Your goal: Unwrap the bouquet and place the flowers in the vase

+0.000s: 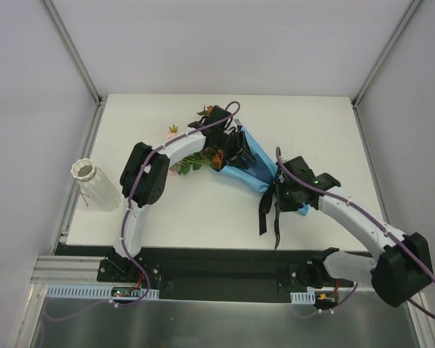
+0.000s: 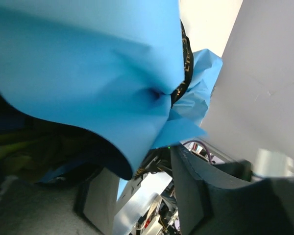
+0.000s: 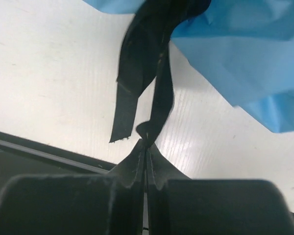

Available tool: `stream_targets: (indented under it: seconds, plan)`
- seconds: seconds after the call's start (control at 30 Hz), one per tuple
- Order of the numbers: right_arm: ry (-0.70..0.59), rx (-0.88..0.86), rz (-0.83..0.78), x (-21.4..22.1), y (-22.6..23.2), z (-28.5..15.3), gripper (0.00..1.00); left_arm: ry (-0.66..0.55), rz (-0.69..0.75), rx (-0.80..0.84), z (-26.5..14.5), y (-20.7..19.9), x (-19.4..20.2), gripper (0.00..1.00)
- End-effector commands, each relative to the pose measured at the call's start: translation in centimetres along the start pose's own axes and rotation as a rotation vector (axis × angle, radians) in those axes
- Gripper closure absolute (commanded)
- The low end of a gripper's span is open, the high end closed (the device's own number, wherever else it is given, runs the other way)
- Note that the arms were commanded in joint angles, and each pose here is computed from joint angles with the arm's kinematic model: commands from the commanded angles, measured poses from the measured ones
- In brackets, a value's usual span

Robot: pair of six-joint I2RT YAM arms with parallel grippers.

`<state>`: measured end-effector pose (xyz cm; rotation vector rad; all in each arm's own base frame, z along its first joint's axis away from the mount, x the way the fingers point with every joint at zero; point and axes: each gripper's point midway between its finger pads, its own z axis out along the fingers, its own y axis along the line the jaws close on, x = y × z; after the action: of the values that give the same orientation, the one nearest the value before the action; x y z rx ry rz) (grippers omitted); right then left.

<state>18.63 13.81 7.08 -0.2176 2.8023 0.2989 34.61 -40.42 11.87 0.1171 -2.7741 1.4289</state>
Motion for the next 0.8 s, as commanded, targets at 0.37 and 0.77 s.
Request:
stream_targets:
  seconds: [0.37, 0.77]
  plan:
    - [-0.407, -0.055, -0.041, -9.5, 2.7, -14.8, 0.99, -0.01, -0.003, -0.057, 1.0, 3.8, -0.5, 0.6]
    - [-0.695, -0.028, -0.005, -14.7, 2.7, -24.2, 0.99, 0.017, -0.03, -0.133, 0.4, 8.4, 1.4, 0.61]
